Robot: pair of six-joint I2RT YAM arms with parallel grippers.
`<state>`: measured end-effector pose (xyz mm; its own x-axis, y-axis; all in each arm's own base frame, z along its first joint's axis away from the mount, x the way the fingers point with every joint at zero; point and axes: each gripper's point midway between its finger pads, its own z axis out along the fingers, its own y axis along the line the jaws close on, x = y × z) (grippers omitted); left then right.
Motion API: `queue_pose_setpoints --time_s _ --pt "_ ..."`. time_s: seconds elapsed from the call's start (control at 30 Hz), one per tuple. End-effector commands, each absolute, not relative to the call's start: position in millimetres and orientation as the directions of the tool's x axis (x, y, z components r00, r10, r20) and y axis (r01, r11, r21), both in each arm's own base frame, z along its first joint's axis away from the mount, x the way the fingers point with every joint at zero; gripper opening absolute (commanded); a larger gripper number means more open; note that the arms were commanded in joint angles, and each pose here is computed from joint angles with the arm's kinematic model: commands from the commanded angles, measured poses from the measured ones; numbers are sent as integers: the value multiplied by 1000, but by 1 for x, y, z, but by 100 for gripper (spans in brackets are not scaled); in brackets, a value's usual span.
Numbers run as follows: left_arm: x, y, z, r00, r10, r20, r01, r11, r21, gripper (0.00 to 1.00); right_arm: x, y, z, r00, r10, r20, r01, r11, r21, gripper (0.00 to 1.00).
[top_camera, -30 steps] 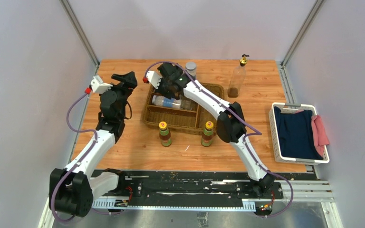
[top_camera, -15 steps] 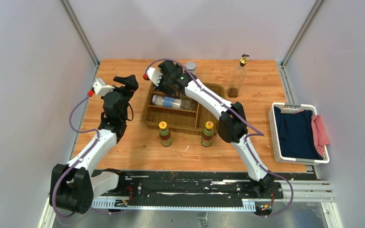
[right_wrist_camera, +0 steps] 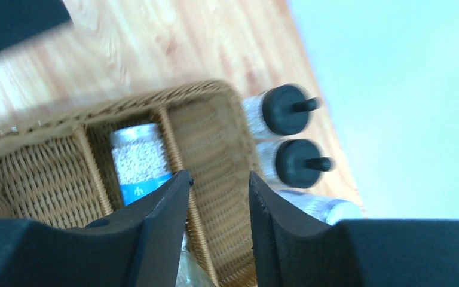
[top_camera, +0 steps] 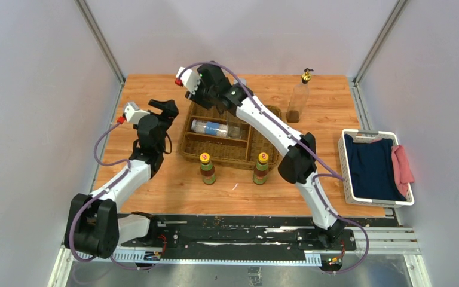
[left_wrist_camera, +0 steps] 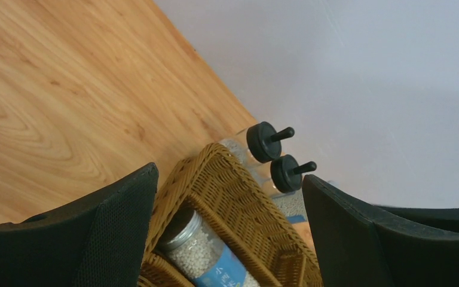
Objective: Organize the condiment bottles
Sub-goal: Move the storage box to the center of the board.
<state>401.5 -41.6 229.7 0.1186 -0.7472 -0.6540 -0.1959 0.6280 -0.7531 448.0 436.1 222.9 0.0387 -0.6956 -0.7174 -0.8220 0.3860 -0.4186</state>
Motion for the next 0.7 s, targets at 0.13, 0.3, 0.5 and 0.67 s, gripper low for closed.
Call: queue_pose_setpoints --time_s 0.13,0.3,0.5,0.67 --pt "414 -47 212 74 -731 -679 -243 647 -723 92 432 402 410 206 -503 -840 -587 623 -517 55" --pt "422 -56 186 12 -740 -672 -271 645 -715 92 426 365 428 157 -489 -858 -476 724 -499 58" --pt "433 -75 171 -75 -759 -647 -249 642 -725 92 421 326 429 96 -507 -857 -365 783 -504 68" --pt "434 -93 175 -155 -765 -625 -197 644 -739 93 422 309 426 59 -519 -853 -301 805 -511 72"
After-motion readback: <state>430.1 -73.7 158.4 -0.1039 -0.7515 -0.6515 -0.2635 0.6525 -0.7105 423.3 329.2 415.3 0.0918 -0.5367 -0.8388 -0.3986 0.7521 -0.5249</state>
